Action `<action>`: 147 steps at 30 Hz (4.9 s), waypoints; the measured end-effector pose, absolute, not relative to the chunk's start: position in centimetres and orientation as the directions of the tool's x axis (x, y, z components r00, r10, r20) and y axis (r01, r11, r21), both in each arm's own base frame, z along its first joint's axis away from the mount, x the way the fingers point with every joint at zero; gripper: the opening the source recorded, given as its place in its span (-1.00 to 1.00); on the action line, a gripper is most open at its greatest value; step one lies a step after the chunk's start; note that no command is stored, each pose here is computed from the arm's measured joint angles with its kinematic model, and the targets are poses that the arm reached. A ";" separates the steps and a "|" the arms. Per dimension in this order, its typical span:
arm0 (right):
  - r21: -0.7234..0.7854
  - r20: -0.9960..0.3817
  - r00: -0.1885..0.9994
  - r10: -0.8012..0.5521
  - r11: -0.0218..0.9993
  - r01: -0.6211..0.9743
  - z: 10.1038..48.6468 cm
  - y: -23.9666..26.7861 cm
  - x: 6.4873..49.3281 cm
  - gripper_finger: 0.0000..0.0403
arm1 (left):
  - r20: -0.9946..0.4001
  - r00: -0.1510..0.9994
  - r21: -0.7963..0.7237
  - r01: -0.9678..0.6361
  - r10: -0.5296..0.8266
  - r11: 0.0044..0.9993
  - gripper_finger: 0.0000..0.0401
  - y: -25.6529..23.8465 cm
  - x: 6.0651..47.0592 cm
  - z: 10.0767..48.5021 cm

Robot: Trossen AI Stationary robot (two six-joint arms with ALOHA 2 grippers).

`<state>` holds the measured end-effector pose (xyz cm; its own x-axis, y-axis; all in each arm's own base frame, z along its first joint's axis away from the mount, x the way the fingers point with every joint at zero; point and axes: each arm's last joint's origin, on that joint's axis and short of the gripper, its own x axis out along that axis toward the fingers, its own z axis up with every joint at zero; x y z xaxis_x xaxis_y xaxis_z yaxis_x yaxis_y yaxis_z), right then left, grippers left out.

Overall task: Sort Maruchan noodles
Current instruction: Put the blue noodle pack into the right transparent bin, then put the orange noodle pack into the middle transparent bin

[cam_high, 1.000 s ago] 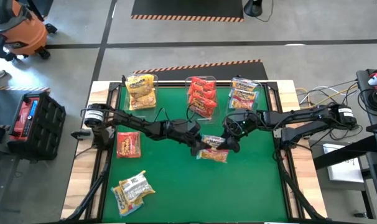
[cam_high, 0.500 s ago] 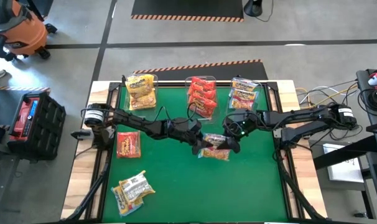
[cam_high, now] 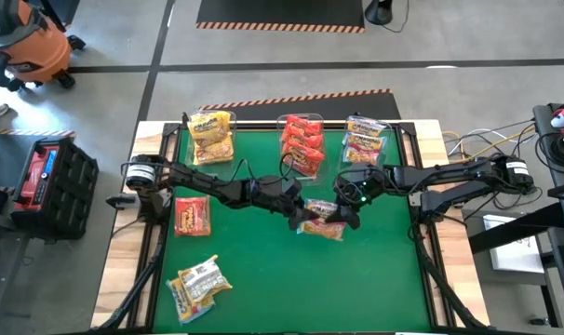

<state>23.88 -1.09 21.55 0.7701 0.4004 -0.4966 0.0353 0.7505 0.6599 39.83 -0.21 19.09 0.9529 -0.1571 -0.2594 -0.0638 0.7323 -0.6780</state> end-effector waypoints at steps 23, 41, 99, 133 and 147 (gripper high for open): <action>0.645 -0.556 0.726 0.405 0.761 0.069 21.4 -2.1 22.5 -0.45 | -0.212 0.971 -0.691 -0.071 -0.108 0.719 0.06 0.0 39.9 19.8; 0.511 -0.584 0.792 0.179 0.839 0.186 23.4 -6.6 17.8 -0.45 | -0.107 0.988 -0.726 -0.003 -0.108 0.688 0.06 0.0 40.0 21.0; 0.008 -0.723 0.628 -0.287 0.906 0.423 30.2 -12.1 14.6 -0.45 | -0.115 0.993 -0.728 -0.080 -0.006 0.681 0.06 0.0 40.0 20.8; 0.089 -0.910 0.390 -0.140 0.854 0.513 21.5 -14.7 15.0 -0.02 | -0.132 0.991 -0.758 -0.076 -0.039 0.648 0.06 -1.3 41.2 19.4; 0.058 -0.775 0.538 -0.331 0.811 0.582 29.3 -14.9 15.2 0.02 | -0.148 0.987 -0.794 -0.084 -0.057 0.602 0.06 -1.9 41.4 19.7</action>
